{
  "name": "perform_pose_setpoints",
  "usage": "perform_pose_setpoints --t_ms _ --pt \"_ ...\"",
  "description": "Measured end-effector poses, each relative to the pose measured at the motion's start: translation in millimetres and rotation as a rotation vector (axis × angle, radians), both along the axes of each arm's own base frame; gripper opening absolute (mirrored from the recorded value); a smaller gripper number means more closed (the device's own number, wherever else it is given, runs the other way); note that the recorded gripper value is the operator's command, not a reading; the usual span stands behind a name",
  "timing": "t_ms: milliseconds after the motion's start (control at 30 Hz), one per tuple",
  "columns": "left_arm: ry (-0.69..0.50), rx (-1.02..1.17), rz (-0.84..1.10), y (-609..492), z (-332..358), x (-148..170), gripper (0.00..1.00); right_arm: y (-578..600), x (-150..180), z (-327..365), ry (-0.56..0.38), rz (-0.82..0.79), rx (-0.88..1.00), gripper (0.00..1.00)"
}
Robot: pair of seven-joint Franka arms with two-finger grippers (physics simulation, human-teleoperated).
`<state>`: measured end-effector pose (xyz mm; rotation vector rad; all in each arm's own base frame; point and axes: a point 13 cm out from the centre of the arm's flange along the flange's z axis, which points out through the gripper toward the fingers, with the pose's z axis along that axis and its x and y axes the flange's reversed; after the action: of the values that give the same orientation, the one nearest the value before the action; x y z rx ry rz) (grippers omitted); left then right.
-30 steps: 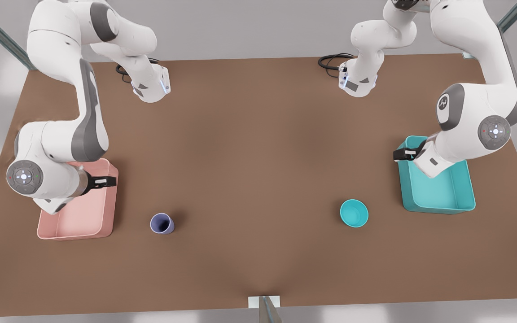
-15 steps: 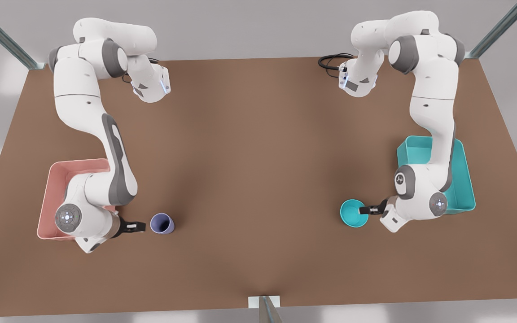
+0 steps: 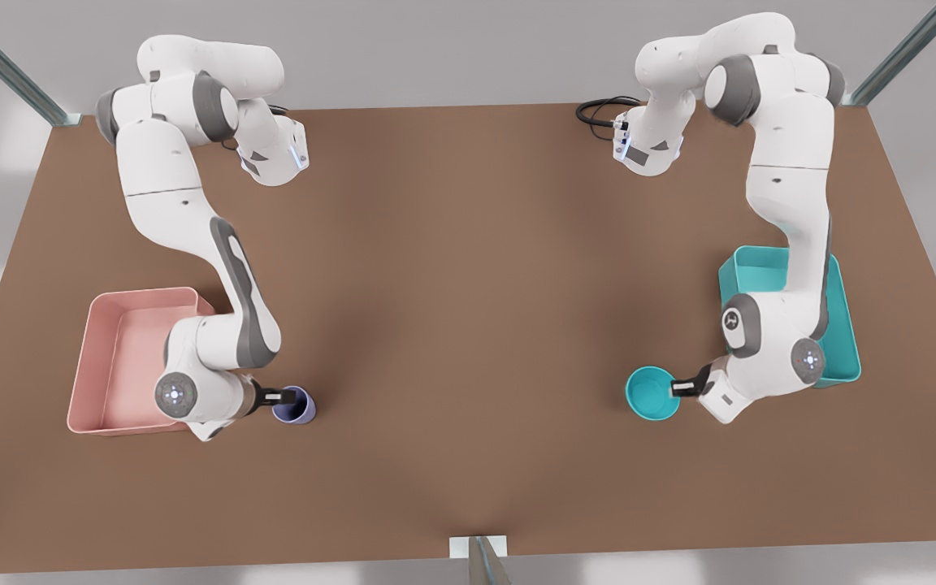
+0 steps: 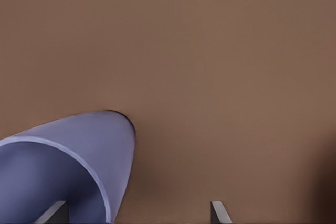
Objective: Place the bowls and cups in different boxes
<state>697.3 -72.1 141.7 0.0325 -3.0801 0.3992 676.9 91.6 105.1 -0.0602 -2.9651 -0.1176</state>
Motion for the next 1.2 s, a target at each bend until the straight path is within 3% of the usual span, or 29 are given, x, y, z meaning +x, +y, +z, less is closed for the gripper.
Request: perform_pose_setpoints --t_ms 133,167,233,267,300,500,600,700,833,867,900,933,1000,1067,1133,1200 --pt "-0.048 0.073 0.134 117.4 104.7 2.5 0.21 -0.8 -0.4 -15.5 0.004 -0.014 -0.001 0.99" --pt "-0.042 0.103 0.193 167.7 122.7 -3.6 0.21 -0.1 0.0 -18.3 0.003 -0.016 -0.001 0.84" --pt "-0.002 0.155 0.278 241.2 139.2 -26.5 0.21 1.2 1.4 -21.1 -0.003 -0.02 0.0 0.37" --pt "0.02 0.176 0.311 270.1 143.8 -38.9 0.21 3.3 2.2 -21.2 -0.006 -0.02 0.003 0.26" --pt "0.043 0.191 0.337 293.0 144.2 -50.8 0.21 6.1 3.5 -20.2 -0.011 -0.02 0.009 0.21" --pt "0.192 0.255 0.323 338.9 67.9 -110.3 0.21 13.9 14.8 3.5 -0.057 -0.014 0.025 0.21" --pt "0.256 0.251 0.29 339.3 27.3 -146.9 0.21 -2.4 23.8 82.7 -0.118 -0.024 0.031 0.21" --pt "0.282 0.248 0.254 335.1 -2.3 -168.5 0.21 -86.5 3.2 152.7 -0.096 -0.081 -0.002 0.21" --pt "0.28 0.251 0.214 331.3 -28.8 -177.6 0.24 -226.7 -51.8 147.8 0.032 -0.169 -0.032 0.21" --pt "0.272 0.252 0.206 331.1 -31.2 -176.4 0.61 -247.0 -67.1 138.6 0.064 -0.172 -0.033 0.21" --pt "0.262 0.253 0.198 331.1 -32.0 -174.3 0.9 -260.2 -78.8 129.4 0.088 -0.165 -0.032 0.21" --pt "0.249 0.251 0.19 331.1 -30.3 -170.9 0.97 -267.8 -86.5 117.8 0.103 -0.15 -0.028 0.21" --pt "0.195 0.241 0.171 332.8 -2.3 -152.3 1.0 -279.1 -89.9 90.3 0.11 -0.117 -0.022 0.21" --pt "0.099 0.295 0.12 343.5 83.0 -109.5 1.0 -291.1 -85.8 66.3 0.09 -0.086 -0.019 0.21" --pt "0.002 0.324 -0.015 270.0 185.3 -73.9 1.0 -301.5 -81.0 46.4 0.067 -0.057 -0.015 0.21" --pt "-0.091 0.326 -0.192 149.2 269.4 -60.0 1.0 -302.5 -78.1 20.5 0.059 -0.024 -0.004 0.21"
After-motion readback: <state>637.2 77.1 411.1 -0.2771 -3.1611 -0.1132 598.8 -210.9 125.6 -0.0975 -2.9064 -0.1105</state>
